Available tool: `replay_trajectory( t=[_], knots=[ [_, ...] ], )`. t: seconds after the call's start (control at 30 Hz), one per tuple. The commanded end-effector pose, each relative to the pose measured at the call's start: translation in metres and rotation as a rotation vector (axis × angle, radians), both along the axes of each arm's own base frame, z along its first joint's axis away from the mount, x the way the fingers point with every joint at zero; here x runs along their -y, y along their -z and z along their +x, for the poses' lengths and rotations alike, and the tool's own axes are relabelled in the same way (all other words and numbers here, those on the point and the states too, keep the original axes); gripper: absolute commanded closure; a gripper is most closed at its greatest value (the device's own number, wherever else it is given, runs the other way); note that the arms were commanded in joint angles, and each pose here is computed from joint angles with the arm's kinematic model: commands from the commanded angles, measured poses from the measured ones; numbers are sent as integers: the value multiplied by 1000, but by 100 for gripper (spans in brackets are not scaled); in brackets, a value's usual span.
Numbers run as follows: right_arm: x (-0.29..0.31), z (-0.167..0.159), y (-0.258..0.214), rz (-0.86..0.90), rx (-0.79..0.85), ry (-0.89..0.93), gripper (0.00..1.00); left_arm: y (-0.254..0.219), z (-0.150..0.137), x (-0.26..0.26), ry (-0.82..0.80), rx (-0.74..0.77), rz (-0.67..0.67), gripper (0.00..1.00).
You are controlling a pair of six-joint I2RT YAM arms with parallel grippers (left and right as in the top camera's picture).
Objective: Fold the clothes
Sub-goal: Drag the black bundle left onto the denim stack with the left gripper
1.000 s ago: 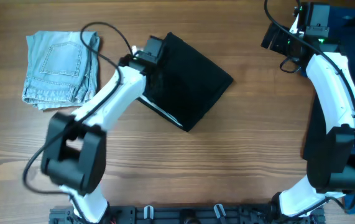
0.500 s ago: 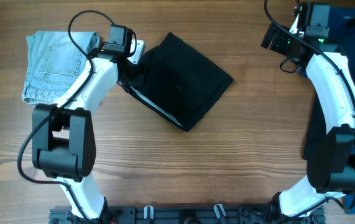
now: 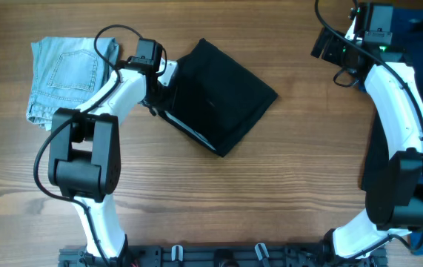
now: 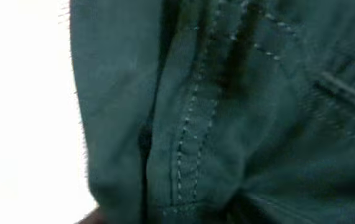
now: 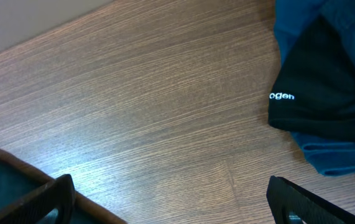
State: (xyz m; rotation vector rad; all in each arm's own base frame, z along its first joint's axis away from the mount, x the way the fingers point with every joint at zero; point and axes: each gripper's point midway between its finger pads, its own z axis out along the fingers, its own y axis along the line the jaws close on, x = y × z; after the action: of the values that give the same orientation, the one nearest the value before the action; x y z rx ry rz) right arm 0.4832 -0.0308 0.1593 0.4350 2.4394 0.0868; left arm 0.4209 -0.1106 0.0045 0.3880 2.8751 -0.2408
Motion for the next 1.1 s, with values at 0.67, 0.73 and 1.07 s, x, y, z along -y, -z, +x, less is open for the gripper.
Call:
replay_trajectory(
  t=[0.67, 0.73, 1.07],
  knots=[
    [1, 0, 3, -14, -7, 6, 0, -167, 73, -76, -110, 604, 387, 96],
    [1, 0, 3, -14, -7, 6, 1, -166, 72, -100, -153, 586, 405, 96],
    [1, 0, 3, -14, -7, 6, 0, -169, 57, -226, -345, 534, 446, 96]
  ],
)
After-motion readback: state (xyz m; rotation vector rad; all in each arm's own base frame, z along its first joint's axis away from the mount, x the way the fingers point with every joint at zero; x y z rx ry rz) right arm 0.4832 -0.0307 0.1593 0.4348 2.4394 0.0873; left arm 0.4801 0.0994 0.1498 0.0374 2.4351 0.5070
